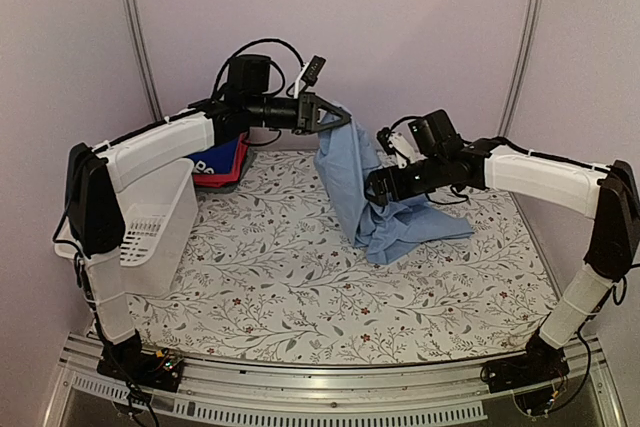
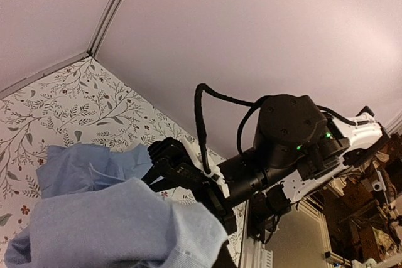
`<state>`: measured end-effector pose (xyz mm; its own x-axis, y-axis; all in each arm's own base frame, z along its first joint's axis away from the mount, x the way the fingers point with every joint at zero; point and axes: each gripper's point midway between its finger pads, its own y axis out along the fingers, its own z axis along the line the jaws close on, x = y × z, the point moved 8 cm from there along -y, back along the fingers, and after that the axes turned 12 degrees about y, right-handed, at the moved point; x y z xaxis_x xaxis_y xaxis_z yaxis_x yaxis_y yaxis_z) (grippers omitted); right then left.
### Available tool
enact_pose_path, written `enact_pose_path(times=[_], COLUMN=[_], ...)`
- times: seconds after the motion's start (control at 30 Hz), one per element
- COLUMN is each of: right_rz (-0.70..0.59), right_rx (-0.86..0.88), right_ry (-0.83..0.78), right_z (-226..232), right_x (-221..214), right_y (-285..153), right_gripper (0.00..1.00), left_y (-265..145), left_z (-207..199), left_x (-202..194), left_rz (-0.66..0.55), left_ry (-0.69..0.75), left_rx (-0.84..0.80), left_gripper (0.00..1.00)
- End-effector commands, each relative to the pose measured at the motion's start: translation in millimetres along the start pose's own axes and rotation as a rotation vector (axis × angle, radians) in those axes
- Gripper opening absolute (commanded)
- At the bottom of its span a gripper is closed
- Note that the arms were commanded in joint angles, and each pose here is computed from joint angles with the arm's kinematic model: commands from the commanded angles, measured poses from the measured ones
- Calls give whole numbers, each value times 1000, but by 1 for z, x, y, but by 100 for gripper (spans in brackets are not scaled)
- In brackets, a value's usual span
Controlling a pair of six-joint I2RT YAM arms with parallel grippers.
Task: Fold and stack the mixed laundry pile
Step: Flatten out the crumpled shirt at the center of the board.
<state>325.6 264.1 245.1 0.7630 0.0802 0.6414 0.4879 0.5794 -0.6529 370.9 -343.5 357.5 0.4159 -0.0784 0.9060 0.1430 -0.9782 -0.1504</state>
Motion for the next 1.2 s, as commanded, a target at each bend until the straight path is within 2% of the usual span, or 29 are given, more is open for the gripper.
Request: enact_pose_path(times=[0.0, 0.2, 0.37, 0.57, 0.73, 0.83, 0.9, 0.97, 1.03, 1.17], right_rz=[-4, -95, -172, -306, -395, -418, -410, -426, -452, -461], right_rx=[-124, -176, -104, 115, 395, 566, 659, 686, 658, 479], right_ry=[-101, -104, -143, -205, -274, -339, -327, -303, -254, -35], right_z=[-5, 3, 26, 75, 141, 184, 196, 196, 178, 90], right_x=[-13, 25, 56, 99, 121, 128, 133, 136, 141, 128], right_y=[1, 7, -23, -94, -153, -185, -195, -206, -214, -203], right_gripper=[98, 54, 2, 0, 0, 0, 0, 0, 0, 0], left_y=[-19, -28, -61, -118, -149, -174, -190, -189, -175, -111], left_z=[-15, -13, 2, 11, -25, -62, -87, -99, -102, -76], left_x=[25, 26, 35, 62, 98, 121, 136, 147, 158, 168], left_rz=[-75, -101, -147, -210, -315, -451, -558, -595, -587, -467], left_ry=[66, 63, 41, 91, 238, 336, 404, 446, 470, 436], left_rx=[-34, -18, 151, 470, 542, 547, 524, 475, 424, 396], left_gripper=[0, 0, 0, 0, 0, 0, 0, 0, 0, 0])
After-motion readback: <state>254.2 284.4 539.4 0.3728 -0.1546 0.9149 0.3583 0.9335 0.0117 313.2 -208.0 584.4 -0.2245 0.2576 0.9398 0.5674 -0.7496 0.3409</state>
